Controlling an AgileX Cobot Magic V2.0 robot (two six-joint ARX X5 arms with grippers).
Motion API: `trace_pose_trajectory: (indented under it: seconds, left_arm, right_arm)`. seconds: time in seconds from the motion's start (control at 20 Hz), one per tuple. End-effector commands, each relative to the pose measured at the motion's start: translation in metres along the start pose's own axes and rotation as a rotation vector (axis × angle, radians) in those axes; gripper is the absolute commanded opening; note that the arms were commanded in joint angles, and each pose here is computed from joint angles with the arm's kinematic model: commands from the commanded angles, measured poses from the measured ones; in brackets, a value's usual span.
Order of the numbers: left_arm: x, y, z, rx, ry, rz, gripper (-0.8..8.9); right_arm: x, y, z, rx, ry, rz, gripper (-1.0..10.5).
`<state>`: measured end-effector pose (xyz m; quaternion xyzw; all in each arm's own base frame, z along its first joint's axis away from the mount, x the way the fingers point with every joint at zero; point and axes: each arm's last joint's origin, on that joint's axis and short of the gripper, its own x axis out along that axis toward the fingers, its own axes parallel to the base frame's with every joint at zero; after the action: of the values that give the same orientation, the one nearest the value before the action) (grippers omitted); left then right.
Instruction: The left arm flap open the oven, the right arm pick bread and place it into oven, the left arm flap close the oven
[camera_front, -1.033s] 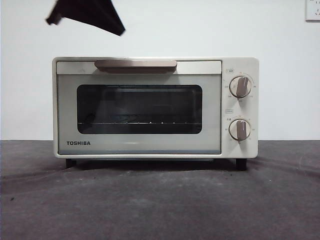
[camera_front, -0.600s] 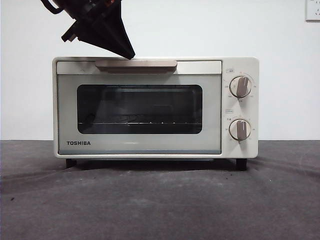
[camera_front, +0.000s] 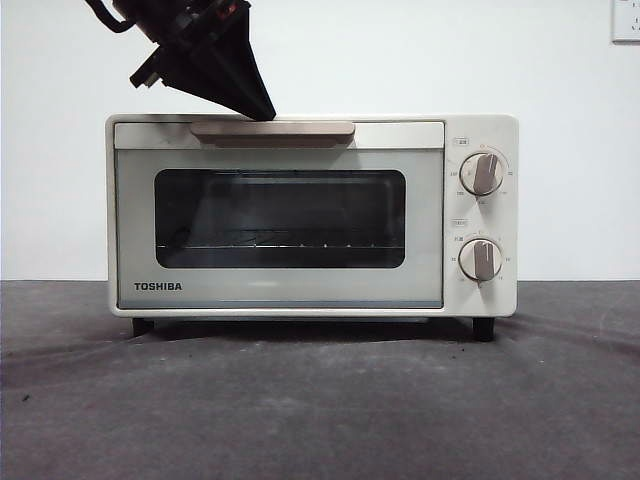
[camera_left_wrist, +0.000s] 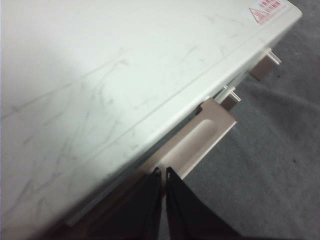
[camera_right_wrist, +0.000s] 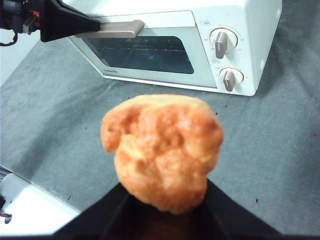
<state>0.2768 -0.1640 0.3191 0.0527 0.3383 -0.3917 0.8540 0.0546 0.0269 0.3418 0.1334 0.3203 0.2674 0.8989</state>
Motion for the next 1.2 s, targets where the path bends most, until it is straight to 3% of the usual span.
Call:
trace_pose_trajectory:
  seconds: [0.05, 0.7, 1.2]
  left_arm:
    - [0.008, -0.003, -0.005, 0.027, 0.072, -0.012, 0.16]
    - [0.010, -0.026, -0.026, 0.035, 0.288, -0.019, 0.16]
    - [-0.004, -0.039, -0.067, 0.028, 0.191, 0.015, 0.16]
  right_arm:
    - [-0.003, 0.002, 0.003, -0.001, -0.021, 0.010, 1.3]
    - [-0.003, 0.002, 0.003, 0.000, -0.020, 0.010, 1.3]
    - [-0.003, 0.002, 0.003, -0.001, -0.020, 0.010, 1.3]
